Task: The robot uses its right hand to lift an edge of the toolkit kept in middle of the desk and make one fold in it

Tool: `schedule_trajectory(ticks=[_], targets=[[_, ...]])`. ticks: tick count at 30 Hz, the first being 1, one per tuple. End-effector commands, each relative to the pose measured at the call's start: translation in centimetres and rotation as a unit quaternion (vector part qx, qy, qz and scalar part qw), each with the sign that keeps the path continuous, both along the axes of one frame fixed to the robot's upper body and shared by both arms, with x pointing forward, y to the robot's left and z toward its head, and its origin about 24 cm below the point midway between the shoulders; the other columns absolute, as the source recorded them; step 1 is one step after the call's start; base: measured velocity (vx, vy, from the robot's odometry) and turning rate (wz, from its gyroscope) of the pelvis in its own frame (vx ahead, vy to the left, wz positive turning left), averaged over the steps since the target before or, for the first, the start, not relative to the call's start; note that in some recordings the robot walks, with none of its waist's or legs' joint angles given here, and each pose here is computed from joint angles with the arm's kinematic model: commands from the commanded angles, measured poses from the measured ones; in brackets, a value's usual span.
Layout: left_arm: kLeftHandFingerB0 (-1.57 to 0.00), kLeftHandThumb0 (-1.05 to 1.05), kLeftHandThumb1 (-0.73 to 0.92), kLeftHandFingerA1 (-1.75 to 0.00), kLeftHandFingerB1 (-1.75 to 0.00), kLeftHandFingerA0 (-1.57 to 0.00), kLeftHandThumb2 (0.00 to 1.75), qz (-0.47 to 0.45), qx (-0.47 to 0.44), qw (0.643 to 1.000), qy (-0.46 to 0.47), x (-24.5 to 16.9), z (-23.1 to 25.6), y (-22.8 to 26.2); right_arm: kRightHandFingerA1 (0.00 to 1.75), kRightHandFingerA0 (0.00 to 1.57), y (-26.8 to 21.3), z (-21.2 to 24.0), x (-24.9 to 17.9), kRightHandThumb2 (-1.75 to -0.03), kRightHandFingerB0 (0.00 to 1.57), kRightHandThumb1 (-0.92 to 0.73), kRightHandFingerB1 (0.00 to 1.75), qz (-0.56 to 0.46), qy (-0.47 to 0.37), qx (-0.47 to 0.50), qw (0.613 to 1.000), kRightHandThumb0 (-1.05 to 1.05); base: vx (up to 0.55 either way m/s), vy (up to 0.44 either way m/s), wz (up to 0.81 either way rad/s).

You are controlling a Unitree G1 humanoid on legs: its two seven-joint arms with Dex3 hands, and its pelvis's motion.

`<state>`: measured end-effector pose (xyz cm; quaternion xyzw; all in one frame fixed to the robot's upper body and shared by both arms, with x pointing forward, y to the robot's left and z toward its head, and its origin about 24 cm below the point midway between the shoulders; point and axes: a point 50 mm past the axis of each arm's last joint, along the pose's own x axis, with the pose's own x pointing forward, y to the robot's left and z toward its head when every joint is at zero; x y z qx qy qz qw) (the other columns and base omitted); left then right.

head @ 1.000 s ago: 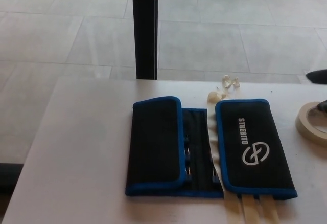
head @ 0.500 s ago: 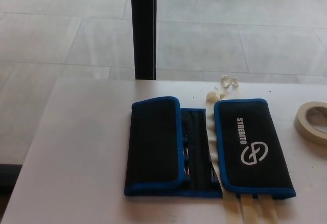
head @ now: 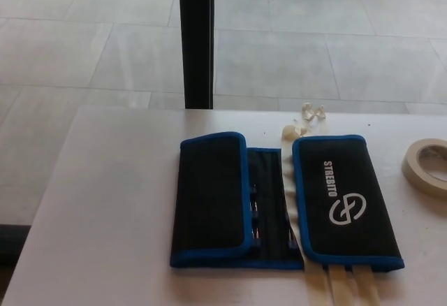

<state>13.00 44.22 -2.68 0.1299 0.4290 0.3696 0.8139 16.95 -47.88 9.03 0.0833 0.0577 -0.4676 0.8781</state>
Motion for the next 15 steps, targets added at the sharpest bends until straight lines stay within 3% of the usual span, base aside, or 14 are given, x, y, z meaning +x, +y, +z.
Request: schedule_trajectory(ticks=[1,2,3,5,6,7,8,9,10,11,13,14,15], targets=[[-0.53,-0.60,0.75,-0.79,-0.58,-0.68,0.62,0.016,-0.005,1.000,-0.008,-0.3,0.0,0.1,1.40,0.99,1.0,-8.5,-5.2,-0.83,0.05,-0.74,0.93,-0.269,-0.191,0.299,0.896,-0.66,0.00,0.000,0.00],[-0.55,-0.60,0.74,-0.78,-0.57,-0.70,0.62,0.016,-0.004,1.000,-0.005,-0.3,0.0,0.1,1.23,1.05,1.1,-8.8,-5.4,-1.13,0.08,-0.60,0.64,-0.267,-0.187,0.305,0.895,-0.69,0.00,0.000,0.00],[-0.55,-0.61,0.74,-0.77,-0.56,-0.70,0.62,0.015,-0.004,1.000,-0.005,-0.3,0.0,0.1,1.41,1.00,1.2,-9.0,-5.5,-0.82,0.04,-0.74,0.89,-0.267,-0.185,0.307,0.895,-0.68,0.00,0.000,0.00],[-0.54,-0.60,0.75,-0.77,-0.56,-0.69,0.62,0.011,-0.002,1.000,-0.004,-0.2,0.1,0.1,1.39,1.00,1.4,-9.5,-5.6,-0.82,0.00,-0.75,0.86,-0.264,-0.181,0.311,0.895,-0.71,0.00,0.000,0.00],[-0.56,-0.60,0.75,-0.78,-0.58,-0.70,0.62,0.011,-0.002,1.000,-0.005,-0.1,0.1,0.1,1.37,1.03,1.5,-9.6,-5.6,-0.83,0.00,-0.74,0.97,-0.266,-0.181,0.314,0.893,-0.73,0.00,0.000,0.00],[-0.55,-0.60,0.75,-0.76,-0.56,-0.70,0.62,0.010,-0.002,1.000,-0.004,0.0,0.0,0.0,1.46,0.92,1.5,-9.6,-5.5,-0.83,0.07,-0.74,0.90,-0.265,-0.183,0.317,0.892,-0.73,0.00,0.000,0.00],[-0.55,-0.60,0.75,-0.76,-0.56,-0.70,0.62,0.009,-0.002,1.000,-0.003,0.0,0.0,0.0,1.46,0.92,1.5,-9.6,-5.4,-0.83,0.07,-0.74,0.90,-0.265,-0.184,0.319,0.891,-0.73,0.00,0.000,0.00],[-0.55,-0.60,0.74,-0.76,-0.57,-0.70,0.62,0.018,-0.005,1.000,-0.007,-0.1,0.0,0.0,1.47,0.95,1.7,-9.9,-5.4,-0.84,0.04,-0.75,0.98,-0.260,-0.164,0.316,0.898,-0.71,0.00,0.000,0.00],[-0.47,-0.59,0.75,-0.77,-0.55,-0.69,0.62,0.026,-0.010,1.000,-0.013,-0.1,-0.2,-0.1,1.43,1.07,1.8,-9.8,-5.1,-0.84,0.17,-0.74,0.90,-0.251,-0.154,0.312,0.903,-0.73,0.00,0.000,0.00],[-0.51,-0.60,0.75,-0.79,-0.57,-0.71,0.62,0.025,-0.009,1.000,-0.011,-0.2,-0.3,-0.2,1.30,1.15,1.8,-9.7,-4.8,-1.04,0.22,-0.59,0.78,-0.247,-0.147,0.313,0.905,-0.76,0.00,0.000,0.00],[-0.51,-0.60,0.75,-0.79,-0.57,-0.71,0.62,0.023,-0.007,1.000,-0.010,-0.2,-0.3,-0.2,1.30,1.15,1.8,-9.7,-4.7,-1.04,0.22,-0.59,0.78,-0.248,-0.146,0.315,0.905,-0.76,0.00,0.000,0.00],[-0.53,-0.60,0.75,-0.75,-0.56,-0.68,0.62,0.019,-0.007,1.000,-0.011,-0.2,-0.3,-0.2,1.35,1.03,2.1,-9.9,-4.4,-0.84,0.27,-0.69,1.01,-0.247,-0.142,0.320,0.904,-0.72,0.00,0.000,0.00],[-0.53,-0.60,0.75,-0.75,-0.56,-0.68,0.62,0.019,-0.007,1.000,-0.011,-0.2,-0.3,-0.2,1.35,1.03,2.1,-9.9,-4.4,-0.84,0.27,-0.69,1.01,-0.247,-0.142,0.320,0.904,-0.72,0.00,0.000,0.00]])
